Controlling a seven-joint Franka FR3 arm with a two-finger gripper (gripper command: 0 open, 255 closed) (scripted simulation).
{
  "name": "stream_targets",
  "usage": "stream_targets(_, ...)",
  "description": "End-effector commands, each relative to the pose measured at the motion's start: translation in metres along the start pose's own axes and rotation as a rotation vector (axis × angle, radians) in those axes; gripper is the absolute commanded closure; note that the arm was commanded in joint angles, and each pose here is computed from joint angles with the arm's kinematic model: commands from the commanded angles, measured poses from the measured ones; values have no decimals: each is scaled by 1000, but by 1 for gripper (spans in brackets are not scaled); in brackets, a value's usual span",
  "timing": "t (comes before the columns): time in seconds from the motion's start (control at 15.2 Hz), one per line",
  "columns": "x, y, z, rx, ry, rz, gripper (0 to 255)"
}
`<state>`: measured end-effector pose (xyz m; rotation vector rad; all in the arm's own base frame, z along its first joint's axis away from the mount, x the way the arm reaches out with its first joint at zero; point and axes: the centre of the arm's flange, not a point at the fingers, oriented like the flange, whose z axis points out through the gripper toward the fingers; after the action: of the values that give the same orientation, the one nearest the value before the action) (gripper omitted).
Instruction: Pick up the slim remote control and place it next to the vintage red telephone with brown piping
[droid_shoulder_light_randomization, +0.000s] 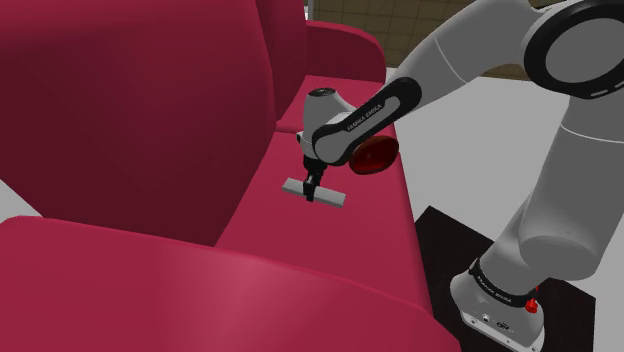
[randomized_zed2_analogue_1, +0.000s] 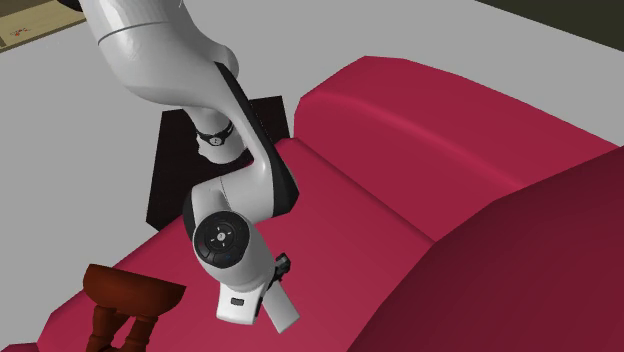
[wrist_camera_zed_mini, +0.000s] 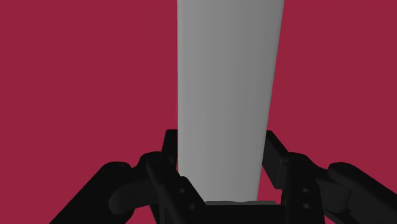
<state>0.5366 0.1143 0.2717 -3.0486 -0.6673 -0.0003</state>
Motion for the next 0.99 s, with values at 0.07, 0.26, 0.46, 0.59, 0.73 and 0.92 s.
stream_targets(0.07, 0, 0, 0, 0, 1, 0, 255)
stream_targets(0.26, 0, 0, 0, 0, 1, 0, 0)
stream_targets(0.46, 0, 0, 0, 0, 1, 0, 0)
stream_targets(0.59, 0, 0, -13, 0, 1, 0, 0)
stream_targets(0.73, 0, 0, -40, 0, 1, 0, 0)
stream_targets(0.92, 0, 0, -50, 0, 1, 0, 0)
